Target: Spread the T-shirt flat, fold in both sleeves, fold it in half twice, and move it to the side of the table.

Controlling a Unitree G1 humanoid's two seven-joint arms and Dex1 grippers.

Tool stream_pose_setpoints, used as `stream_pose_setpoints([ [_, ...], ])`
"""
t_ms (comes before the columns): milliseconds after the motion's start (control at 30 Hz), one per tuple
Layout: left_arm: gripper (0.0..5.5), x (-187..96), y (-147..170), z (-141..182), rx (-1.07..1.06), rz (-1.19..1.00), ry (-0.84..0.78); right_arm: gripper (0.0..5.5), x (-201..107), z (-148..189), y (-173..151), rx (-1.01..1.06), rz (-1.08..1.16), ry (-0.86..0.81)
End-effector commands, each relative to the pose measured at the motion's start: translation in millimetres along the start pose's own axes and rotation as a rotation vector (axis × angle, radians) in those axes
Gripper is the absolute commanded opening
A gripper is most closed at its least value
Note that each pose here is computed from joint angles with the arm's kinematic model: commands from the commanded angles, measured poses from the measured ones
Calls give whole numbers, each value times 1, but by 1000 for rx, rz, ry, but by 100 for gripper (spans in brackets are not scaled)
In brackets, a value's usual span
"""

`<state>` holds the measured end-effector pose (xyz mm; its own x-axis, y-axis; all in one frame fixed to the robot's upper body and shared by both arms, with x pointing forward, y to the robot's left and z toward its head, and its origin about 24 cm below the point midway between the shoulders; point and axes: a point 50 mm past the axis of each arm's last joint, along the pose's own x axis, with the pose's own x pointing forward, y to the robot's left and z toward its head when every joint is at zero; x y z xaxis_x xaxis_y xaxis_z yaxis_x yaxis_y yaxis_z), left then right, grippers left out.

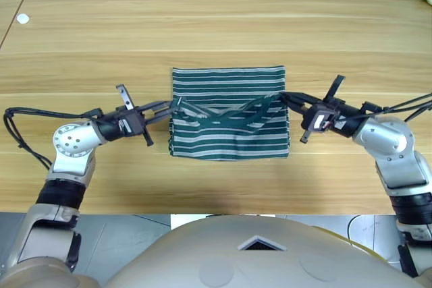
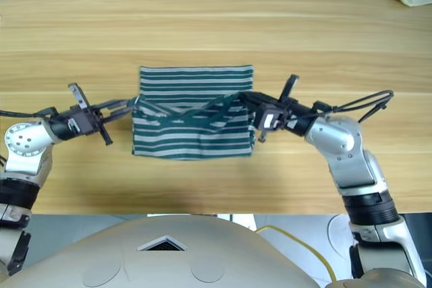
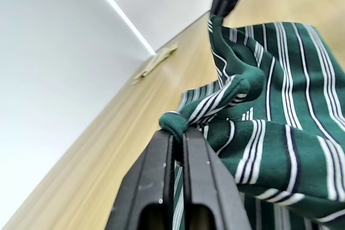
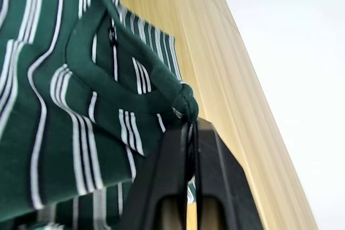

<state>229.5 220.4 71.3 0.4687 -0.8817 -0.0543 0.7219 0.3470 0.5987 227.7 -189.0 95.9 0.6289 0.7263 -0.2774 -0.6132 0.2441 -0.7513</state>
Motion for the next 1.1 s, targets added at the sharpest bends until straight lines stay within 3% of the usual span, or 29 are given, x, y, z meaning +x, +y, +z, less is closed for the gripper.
stream_pose_setpoints([
  [33, 5, 13, 20, -16, 4, 106, 51, 0, 12, -7, -17, -14, -81, 46],
  [233, 5, 34, 39, -23, -7, 241, 31, 0, 28, -14, -29, -4, -157, 79],
  [700, 5, 68, 35, -61, 41, 299, 284, 0, 80, -45, -34, -14, -222, 223],
  [1100, 5, 85, 35, -82, 28, 372, 494, 0, 111, -80, -7, 12, -193, 376],
])
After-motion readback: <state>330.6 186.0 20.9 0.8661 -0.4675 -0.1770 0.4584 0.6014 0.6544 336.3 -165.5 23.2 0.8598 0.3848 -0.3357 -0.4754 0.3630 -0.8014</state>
